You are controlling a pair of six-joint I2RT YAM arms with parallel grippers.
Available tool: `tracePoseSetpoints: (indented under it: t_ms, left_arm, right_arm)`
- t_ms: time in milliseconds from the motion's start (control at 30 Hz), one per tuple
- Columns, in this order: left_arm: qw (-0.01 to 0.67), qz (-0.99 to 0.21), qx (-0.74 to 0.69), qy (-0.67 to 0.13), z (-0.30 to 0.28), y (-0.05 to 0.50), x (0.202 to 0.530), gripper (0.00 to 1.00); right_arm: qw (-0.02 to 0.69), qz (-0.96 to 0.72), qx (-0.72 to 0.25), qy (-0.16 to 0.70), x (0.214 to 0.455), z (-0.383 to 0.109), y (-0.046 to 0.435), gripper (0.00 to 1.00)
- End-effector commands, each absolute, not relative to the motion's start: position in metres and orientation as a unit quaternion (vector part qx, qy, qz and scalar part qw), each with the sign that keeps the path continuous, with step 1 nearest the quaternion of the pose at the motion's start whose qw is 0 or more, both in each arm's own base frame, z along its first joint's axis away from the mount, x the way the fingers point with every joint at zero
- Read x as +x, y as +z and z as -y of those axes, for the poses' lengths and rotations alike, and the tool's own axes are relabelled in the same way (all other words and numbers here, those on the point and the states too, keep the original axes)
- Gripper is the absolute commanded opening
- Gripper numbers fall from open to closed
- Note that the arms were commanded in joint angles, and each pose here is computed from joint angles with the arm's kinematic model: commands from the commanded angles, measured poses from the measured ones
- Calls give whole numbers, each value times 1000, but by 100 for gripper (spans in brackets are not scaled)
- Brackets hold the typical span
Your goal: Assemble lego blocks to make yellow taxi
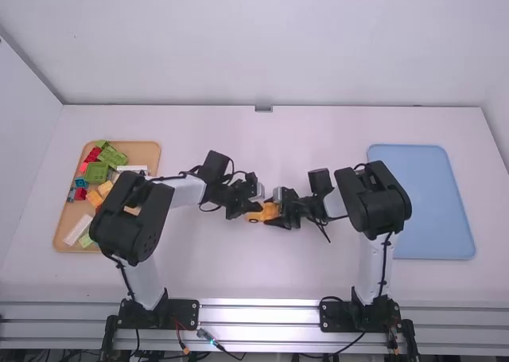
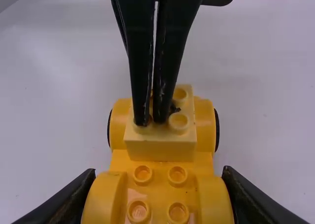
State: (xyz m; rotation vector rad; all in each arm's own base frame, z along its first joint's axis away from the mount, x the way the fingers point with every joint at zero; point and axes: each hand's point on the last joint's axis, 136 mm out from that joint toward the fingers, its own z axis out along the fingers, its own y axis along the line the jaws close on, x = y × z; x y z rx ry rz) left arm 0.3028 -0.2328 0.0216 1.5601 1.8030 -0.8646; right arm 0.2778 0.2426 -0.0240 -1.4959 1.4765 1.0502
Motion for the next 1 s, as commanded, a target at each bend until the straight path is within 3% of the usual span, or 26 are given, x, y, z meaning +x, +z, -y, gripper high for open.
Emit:
tracePoseSetpoints:
  t_ms: [0,300,967]
  left_arm:
    - [266,-705,590,-291,213,-5,302,2]
    - [373,-619,598,-347,212,70,311,2]
    - [311,-654,612,-317,209,41,293,2]
  right_arm:
    - [358,-603,-582,411,270,-243,-39,54]
    - [357,-603,-582,412,270,-243,-39,54]
    - [362,-603,-581,410,272,-243,-38,54]
